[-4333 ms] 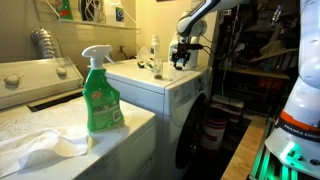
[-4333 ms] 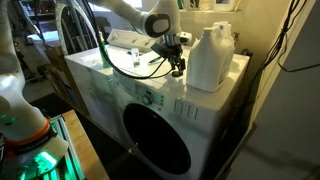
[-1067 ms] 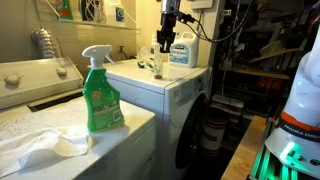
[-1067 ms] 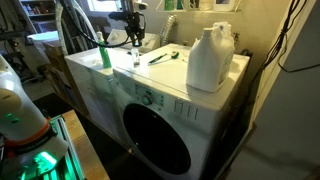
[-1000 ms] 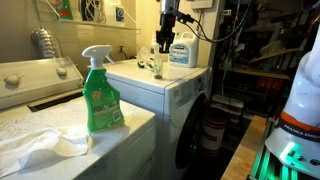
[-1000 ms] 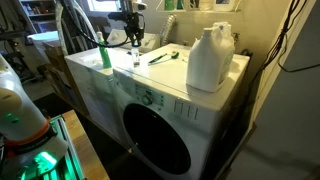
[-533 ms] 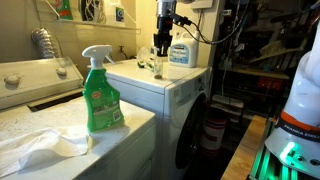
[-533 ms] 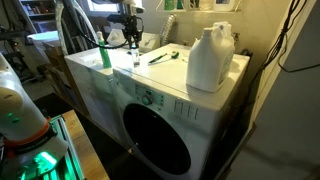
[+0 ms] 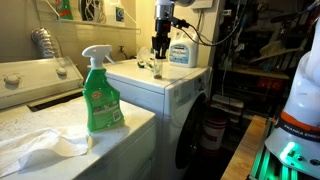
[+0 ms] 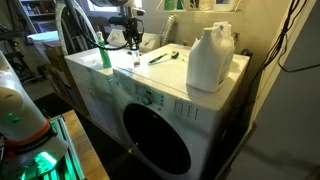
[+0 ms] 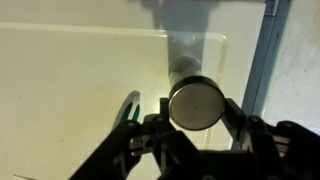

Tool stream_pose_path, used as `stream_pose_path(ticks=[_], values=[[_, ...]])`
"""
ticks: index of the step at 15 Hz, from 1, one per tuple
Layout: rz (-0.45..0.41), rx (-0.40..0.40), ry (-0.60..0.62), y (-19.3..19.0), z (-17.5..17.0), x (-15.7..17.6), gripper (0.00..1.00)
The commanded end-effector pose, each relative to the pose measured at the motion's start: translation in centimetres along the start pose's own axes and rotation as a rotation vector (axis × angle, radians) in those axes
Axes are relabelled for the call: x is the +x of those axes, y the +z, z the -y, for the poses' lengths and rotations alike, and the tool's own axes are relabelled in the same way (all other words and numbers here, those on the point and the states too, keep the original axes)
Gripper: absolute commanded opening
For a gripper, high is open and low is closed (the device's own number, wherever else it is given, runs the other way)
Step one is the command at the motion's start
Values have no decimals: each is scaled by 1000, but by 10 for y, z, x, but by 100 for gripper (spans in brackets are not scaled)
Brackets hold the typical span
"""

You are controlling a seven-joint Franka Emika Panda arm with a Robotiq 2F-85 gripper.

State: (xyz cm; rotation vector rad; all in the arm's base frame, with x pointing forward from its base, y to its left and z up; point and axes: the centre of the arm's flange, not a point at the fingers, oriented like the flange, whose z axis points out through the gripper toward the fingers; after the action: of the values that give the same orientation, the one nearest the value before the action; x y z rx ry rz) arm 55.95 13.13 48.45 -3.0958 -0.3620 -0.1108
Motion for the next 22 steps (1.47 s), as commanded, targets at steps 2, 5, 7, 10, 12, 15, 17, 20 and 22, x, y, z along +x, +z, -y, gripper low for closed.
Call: stream_pose_path(ticks=[2,5,7,10,12,15,17,20,22], values=[[-32,-21,-9,5,4,3,30],[-55,-22,-12,5,7,5,30],[-64,-24,-17,5,9,6,30],[-61,-43,-23,9,11,7,30],[-55,-57,-27,12,12,8,30],[-50,-61,-44,16,16,8,30],[-50,-79,-47,18,17,8,30],[-60,-117,-41,20,16,8,30],[-56,-131,-36,24,12,7,30]])
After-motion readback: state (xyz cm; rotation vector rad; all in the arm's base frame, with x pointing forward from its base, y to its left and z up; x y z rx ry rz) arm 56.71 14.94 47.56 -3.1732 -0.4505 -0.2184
